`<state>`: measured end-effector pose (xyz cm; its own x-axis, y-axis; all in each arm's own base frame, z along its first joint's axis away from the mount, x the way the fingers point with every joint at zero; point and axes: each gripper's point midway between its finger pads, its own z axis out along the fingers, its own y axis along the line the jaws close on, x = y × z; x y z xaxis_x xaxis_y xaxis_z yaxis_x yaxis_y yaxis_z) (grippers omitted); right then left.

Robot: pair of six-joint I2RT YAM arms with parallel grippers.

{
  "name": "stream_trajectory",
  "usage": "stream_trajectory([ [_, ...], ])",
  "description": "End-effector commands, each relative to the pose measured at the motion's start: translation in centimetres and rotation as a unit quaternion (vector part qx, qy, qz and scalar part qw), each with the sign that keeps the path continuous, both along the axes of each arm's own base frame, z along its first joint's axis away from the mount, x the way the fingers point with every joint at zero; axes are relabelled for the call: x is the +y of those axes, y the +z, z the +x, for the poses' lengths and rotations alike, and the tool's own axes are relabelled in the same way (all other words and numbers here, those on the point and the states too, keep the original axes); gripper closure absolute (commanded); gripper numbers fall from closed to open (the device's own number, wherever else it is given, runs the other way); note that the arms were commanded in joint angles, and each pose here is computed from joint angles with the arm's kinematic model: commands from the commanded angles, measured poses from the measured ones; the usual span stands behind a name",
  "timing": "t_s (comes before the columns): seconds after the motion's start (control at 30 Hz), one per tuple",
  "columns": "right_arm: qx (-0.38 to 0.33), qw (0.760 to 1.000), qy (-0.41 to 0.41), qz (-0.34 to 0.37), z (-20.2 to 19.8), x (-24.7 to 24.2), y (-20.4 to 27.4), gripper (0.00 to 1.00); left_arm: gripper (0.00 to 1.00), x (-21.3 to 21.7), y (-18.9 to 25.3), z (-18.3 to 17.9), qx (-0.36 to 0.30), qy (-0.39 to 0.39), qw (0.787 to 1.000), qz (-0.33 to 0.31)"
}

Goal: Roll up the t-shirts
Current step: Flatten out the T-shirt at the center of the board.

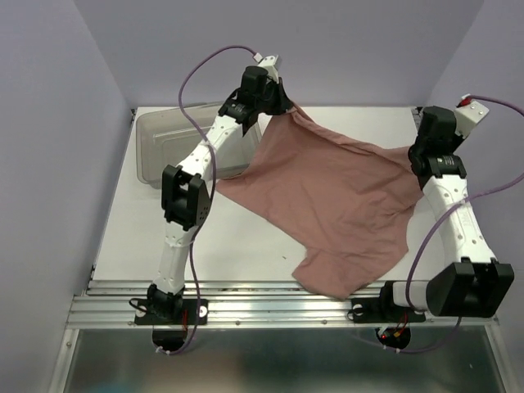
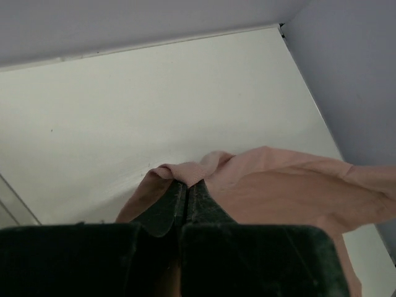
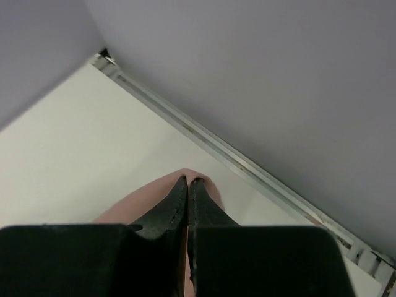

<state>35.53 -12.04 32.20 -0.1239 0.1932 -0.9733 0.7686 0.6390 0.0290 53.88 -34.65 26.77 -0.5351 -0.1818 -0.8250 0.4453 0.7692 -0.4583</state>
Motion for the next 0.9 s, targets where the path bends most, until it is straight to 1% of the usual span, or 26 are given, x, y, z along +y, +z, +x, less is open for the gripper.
stream_trajectory([
  [0.0,-0.024,0.997,0.001,0.073,2.7,-1.5,-3.3,0.99,1.0,-2.2,5.2,1.4,-0.085,-0.042,0.995,-0.042],
  [0.03,-0.019,0.997,-0.001,0.08,3.2,-1.7,-4.0,0.99,1.0,-2.5,4.6,1.8,-0.081,-0.049,0.994,-0.045],
  [0.07,-0.001,0.996,-0.002,0.092,4.3,-2.1,-5.9,0.99,1.0,-3.0,3.4,2.8,-0.079,-0.05,0.994,-0.052],
  [0.13,0.006,0.995,-0.013,0.102,5.0,-3.1,-6.9,0.99,1.0,-3.4,2.6,3.8,-0.085,-0.056,0.992,-0.068],
  [0.17,0.022,0.994,-0.011,0.11,5.8,-3.4,-8.4,0.99,1.0,-3.7,1.0,4.5,-0.077,-0.056,0.993,-0.071],
  [0.2,0.022,0.993,-0.015,0.116,6.1,-3.7,-8.9,0.99,1.0,-3.8,0.2,4.9,-0.077,-0.057,0.993,-0.073],
  [0.27,0.028,0.992,-0.018,0.12,6.6,-4.1,-9.5,0.99,1.0,-4.0,-1.2,6.0,-0.085,-0.057,0.992,-0.078],
  [0.37,0.03,0.992,-0.028,0.118,6.7,-5.1,-9.6,0.99,1.0,-4.4,-2.6,6.5,-0.086,-0.066,0.991,-0.081],
  [0.43,0.032,0.992,-0.032,0.116,6.8,-5.6,-9.6,0.99,1.0,-4.4,-4.5,7.0,-0.077,-0.065,0.992,-0.077],
  [0.6,0.036,0.992,-0.028,0.12,7.0,-5.5,-10.0,0.99,1.0,-3.8,-7.2,7.8,-0.061,-0.057,0.994,-0.068],
  [0.87,0.065,0.989,-0.024,0.133,6.0,-4.9,-12.5,0.99,1.0,-2.8,-8.3,8.1,-0.062,-0.046,0.996,-0.04],
])
